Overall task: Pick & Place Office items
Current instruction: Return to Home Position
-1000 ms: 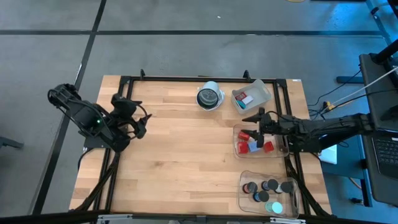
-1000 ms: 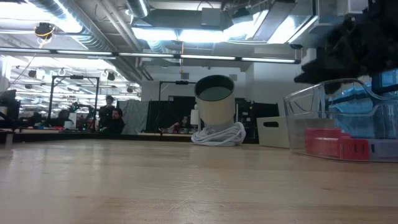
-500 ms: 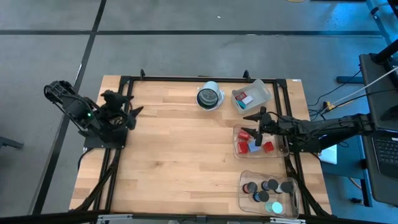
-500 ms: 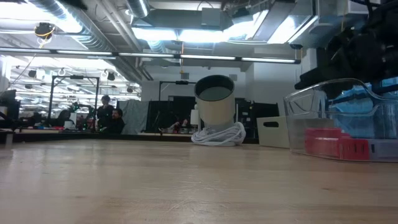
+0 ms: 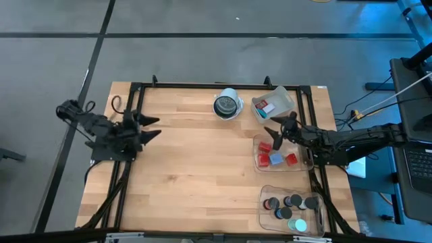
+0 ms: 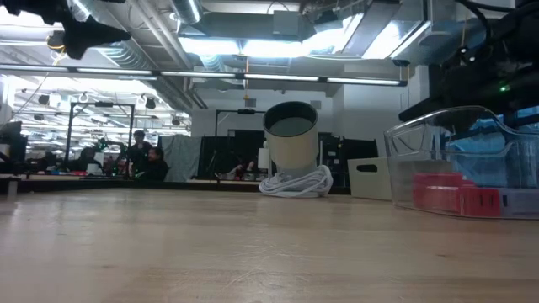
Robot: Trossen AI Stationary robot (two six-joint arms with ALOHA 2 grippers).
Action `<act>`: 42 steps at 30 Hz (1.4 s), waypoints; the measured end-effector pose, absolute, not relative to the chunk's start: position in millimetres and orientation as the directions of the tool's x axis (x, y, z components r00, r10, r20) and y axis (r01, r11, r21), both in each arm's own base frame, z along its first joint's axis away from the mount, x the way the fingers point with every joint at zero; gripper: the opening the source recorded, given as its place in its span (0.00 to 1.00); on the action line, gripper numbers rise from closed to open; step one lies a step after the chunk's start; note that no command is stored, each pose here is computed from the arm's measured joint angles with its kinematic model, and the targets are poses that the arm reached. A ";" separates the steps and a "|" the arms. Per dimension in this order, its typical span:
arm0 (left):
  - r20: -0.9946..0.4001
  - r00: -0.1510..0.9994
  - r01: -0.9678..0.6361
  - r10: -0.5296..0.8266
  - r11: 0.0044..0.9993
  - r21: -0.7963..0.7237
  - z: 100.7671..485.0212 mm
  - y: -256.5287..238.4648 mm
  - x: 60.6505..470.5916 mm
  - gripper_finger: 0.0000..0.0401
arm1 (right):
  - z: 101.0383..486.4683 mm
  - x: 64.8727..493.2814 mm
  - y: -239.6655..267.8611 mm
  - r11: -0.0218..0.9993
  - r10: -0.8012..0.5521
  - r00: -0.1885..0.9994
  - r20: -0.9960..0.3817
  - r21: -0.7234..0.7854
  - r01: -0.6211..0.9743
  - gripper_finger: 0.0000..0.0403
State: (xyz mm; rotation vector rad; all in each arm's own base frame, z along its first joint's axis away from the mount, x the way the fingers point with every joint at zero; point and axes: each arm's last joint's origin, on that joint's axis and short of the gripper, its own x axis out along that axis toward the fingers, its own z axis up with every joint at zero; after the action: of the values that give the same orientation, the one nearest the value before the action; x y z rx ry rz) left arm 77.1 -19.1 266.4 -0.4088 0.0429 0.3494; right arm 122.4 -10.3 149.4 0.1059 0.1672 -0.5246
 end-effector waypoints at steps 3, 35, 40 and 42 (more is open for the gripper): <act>0.012 0.959 -0.254 0.282 0.881 -0.398 259.4 -11.6 69.7 0.77 | 149.7 121.6 -11.6 0.833 -0.536 0.825 -0.179 0.048 0.552 0.67; 0.171 0.887 -0.409 0.430 0.901 -0.143 184.4 16.7 94.8 0.77 | 138.8 114.9 -16.2 0.695 -0.689 0.682 -0.245 0.042 0.718 0.67; 0.049 0.762 -0.637 0.646 0.761 -0.124 172.4 23.0 92.2 0.77 | 138.5 113.9 -17.0 0.669 -0.717 0.655 -0.240 0.025 0.742 0.66; 0.031 0.726 -0.678 0.687 0.722 -0.139 170.5 24.2 91.3 0.77 | 138.4 113.6 -17.2 0.668 -0.724 0.647 -0.239 -0.008 0.744 0.65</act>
State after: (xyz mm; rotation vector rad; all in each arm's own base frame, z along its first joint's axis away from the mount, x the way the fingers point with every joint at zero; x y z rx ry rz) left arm 91.3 24.2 170.5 -0.1213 -0.0826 0.7544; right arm 113.6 -17.2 138.4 0.0940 0.2304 -0.8364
